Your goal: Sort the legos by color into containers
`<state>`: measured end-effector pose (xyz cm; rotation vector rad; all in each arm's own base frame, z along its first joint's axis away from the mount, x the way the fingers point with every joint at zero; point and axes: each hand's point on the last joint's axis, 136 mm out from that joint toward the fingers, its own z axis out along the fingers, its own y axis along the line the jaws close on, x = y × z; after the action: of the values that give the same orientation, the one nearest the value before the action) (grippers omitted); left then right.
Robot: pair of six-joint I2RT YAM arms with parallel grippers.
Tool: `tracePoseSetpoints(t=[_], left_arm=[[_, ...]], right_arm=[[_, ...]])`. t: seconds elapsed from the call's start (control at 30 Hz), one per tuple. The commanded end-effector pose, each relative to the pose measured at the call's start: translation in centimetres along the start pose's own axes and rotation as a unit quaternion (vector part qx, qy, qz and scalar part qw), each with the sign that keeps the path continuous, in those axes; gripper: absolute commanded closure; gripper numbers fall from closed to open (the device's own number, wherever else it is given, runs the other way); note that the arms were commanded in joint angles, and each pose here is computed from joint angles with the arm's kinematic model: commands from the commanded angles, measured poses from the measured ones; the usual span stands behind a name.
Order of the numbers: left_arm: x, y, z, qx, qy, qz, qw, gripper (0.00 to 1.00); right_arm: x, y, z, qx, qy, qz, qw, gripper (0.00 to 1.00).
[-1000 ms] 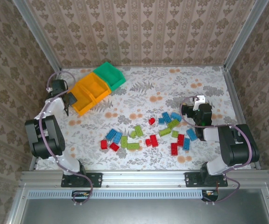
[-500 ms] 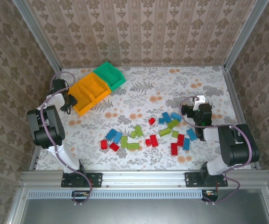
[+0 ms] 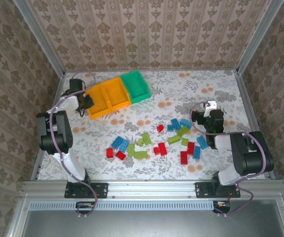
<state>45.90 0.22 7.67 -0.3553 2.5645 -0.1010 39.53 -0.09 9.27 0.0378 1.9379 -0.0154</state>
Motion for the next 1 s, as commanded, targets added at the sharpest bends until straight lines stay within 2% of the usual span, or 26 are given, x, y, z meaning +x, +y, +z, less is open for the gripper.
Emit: tracePoseSetpoints(t=[0.0, 0.43, 0.73, 0.8, 0.97], left_arm=[[-1.8, -3.6, -0.7, 0.033, -0.029, 0.073, 0.996, 0.88], [0.9, -13.4, -0.1, 0.135, 0.010, 0.140, 0.981, 0.88], [2.3, -14.4, 0.7, 0.136, 0.041, 0.133, 0.981, 0.83], [2.4, -14.4, 0.6, 0.134, 0.042, 0.136, 0.981, 0.79], [2.5, -14.3, 0.4, 0.132, 0.043, 0.131, 0.982, 0.58]], right_arm=[[-0.7, -0.2, 0.3, 0.005, -0.007, 0.002, 1.000, 0.00], [-0.7, -0.2, 0.3, 0.004, -0.007, 0.002, 1.000, 0.00], [-1.7, -0.1, 0.4, 0.003, 0.003, 0.000, 1.000, 0.00], [-1.9, 0.0, 0.3, 0.005, 0.046, -0.001, 0.999, 0.00], [-2.6, 1.7, -0.7, -0.028, 0.149, 0.004, 0.988, 0.09]])
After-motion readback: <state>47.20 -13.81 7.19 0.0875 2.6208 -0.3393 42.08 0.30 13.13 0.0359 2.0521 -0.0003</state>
